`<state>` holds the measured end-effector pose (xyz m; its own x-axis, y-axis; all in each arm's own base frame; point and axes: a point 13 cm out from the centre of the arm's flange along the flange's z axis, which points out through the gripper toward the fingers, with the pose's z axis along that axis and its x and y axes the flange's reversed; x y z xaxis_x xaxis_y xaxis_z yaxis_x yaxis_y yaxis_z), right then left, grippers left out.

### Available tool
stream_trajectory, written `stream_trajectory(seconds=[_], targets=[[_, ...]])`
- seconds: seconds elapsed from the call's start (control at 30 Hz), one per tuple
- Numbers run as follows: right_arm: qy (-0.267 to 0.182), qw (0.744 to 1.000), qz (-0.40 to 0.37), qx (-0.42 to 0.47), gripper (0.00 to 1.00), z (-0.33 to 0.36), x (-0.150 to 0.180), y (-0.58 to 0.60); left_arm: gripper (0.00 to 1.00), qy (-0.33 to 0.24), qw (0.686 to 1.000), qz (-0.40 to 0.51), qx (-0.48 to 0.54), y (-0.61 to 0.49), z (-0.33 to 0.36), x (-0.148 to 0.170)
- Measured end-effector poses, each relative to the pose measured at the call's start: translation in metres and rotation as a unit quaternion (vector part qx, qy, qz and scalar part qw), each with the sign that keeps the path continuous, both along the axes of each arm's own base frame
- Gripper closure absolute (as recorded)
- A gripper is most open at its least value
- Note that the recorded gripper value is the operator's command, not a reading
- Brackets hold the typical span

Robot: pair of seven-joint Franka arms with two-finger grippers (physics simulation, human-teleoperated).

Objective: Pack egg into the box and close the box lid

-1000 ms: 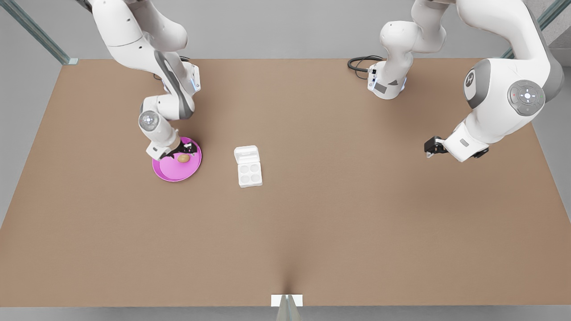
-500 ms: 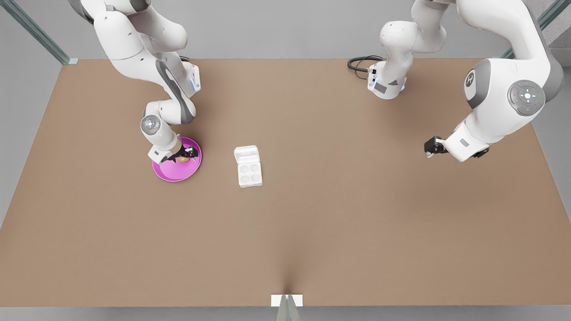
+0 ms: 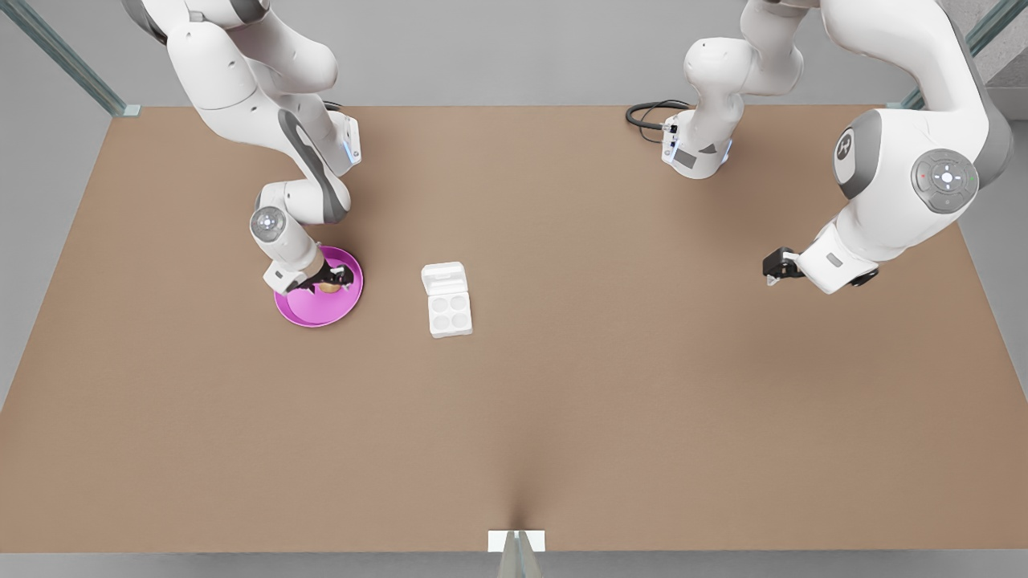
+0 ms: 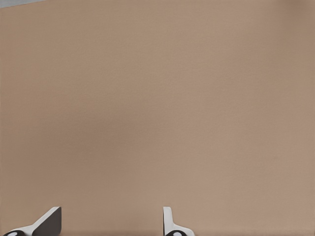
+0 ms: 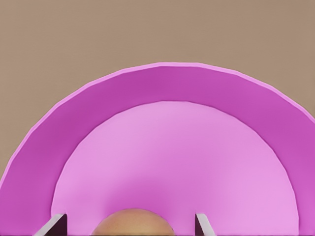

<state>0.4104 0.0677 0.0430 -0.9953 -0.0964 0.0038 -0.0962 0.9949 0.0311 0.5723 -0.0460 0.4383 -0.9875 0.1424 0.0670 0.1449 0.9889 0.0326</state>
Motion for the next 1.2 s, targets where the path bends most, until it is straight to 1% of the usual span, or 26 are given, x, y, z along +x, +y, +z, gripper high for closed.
stream_trajectory(seconds=[0.1, 0.2, 0.23, 0.27, 0.3, 0.33, 0.63, 0.8, 0.87, 0.93, 1.0, 1.03, 1.13, 1.2], targets=[[0.003, 1.000, 0.000, -0.001, 0.03, -0.004, -0.009, -0.001, 0.00, 0.000, 1.000, 0.000, 0.000, 0.000, 0.000, 0.000], [0.002, 1.000, 0.001, 0.000, 0.04, -0.005, -0.009, -0.001, 0.00, 0.000, 1.000, 0.000, 0.000, 0.000, 0.000, 0.000], [0.001, 1.000, 0.001, 0.000, 0.08, -0.005, -0.009, -0.001, 0.00, 0.000, 1.000, 0.000, 0.000, 0.000, 0.000, 0.000], [0.000, 1.000, 0.001, 0.000, 0.16, -0.005, -0.008, -0.001, 0.00, 0.000, 1.000, 0.000, 0.000, 0.000, 0.000, 0.000], [-0.001, 1.000, 0.001, 0.000, 0.38, -0.005, -0.007, 0.000, 0.00, 0.000, 1.000, 0.000, 0.000, 0.000, 0.000, 0.000], [-0.001, 1.000, 0.001, 0.000, 0.46, -0.005, -0.007, 0.000, 0.00, 0.000, 1.000, 0.000, 0.000, 0.000, 0.000, 0.000], [-0.009, 1.000, 0.004, 0.002, 0.46, -0.002, 0.000, 0.001, 0.00, 0.000, 1.000, 0.000, 0.000, 0.000, 0.000, 0.000], [-0.021, 1.000, 0.006, 0.004, 0.46, 0.005, 0.014, 0.005, 0.00, 0.000, 1.000, 0.000, 0.000, 0.000, 0.000, 0.000], [-0.030, 0.999, 0.008, 0.005, 0.46, 0.011, 0.024, 0.008, 0.00, 0.000, 1.000, 0.000, 0.000, 0.000, 0.000, 0.000], [-0.045, 0.999, 0.010, 0.008, 0.46, 0.021, 0.043, 0.014, 0.00, 0.000, 1.000, 0.000, 0.000, 0.000, 0.000, 0.000], [-0.075, 0.997, 0.013, 0.014, 0.45, 0.050, 0.088, 0.025, 0.00, 0.000, 1.000, 0.000, 0.000, 0.000, 0.000, 0.000], [-0.085, 0.996, 0.014, 0.016, 0.45, 0.062, 0.105, 0.029, 0.00, 0.000, 1.000, 0.000, 0.000, 0.000, 0.000, 0.000], [-0.095, 0.995, 0.018, 0.023, 0.45, 0.076, 0.143, 0.044, 0.00, 0.001, 1.000, 0.000, 0.000, 0.000, 0.000, 0.000], [-0.100, 0.994, 0.023, 0.030, 0.45, 0.078, 0.175, 0.060, 0.00, 0.001, 1.000, 0.000, 0.000, 0.000, 0.000, 0.000]])
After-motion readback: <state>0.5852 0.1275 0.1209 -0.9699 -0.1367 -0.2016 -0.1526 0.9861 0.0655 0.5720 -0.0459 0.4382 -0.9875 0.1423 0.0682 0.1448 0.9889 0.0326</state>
